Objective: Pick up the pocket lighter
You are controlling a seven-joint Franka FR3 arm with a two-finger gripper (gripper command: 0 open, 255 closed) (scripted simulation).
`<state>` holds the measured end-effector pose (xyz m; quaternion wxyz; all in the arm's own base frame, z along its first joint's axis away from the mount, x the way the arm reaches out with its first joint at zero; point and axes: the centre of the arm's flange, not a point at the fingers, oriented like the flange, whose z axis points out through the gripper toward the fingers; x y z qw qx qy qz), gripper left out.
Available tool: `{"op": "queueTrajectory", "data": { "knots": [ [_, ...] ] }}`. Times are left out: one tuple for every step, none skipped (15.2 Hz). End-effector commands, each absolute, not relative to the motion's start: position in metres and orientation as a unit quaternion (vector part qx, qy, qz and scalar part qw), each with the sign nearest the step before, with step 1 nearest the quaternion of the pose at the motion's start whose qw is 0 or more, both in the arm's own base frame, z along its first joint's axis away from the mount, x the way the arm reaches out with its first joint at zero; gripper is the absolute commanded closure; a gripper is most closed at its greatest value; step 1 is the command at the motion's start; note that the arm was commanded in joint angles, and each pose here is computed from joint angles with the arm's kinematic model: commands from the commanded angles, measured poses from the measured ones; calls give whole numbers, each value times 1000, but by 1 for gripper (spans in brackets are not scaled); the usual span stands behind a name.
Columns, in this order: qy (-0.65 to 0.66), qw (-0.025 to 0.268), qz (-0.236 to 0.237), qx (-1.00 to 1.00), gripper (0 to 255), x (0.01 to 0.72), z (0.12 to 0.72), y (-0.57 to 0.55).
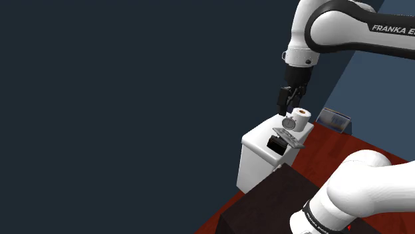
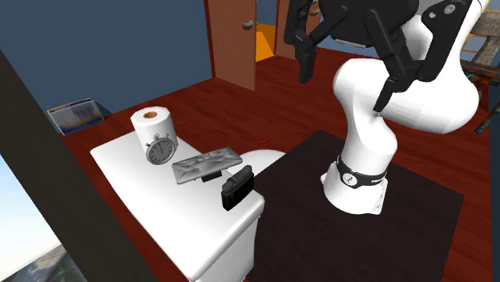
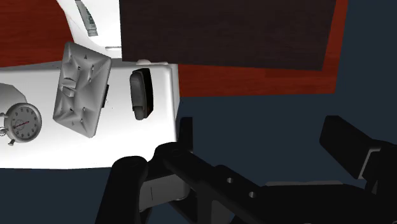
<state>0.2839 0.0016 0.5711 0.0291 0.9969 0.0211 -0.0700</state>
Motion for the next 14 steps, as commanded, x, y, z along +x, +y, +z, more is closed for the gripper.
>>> {"op": "queueTrajectory", "data": {
  "knots": [
    [21,29,-70,997,0,284,571,2],
    [22,27,-68,997,0,284,561,-7],
    [22,26,-66,997,0,284,550,-15],
    [23,24,-64,997,0,284,540,-24],
    [24,23,-62,998,0,284,529,-32],
    [24,21,-61,998,0,284,519,-40],
    [25,19,-59,998,0,284,508,-49],
    [26,18,-57,998,0,285,498,-57],
    [27,16,-55,998,0,285,487,-65],
    [27,14,-53,998,0,285,476,-73],
    [28,13,-51,998,0,286,466,-81],
    [29,11,-49,998,0,286,455,-89],
    [29,10,-47,998,0,287,444,-97],
    [30,8,-45,998,0,287,434,-105]
  ]
}}
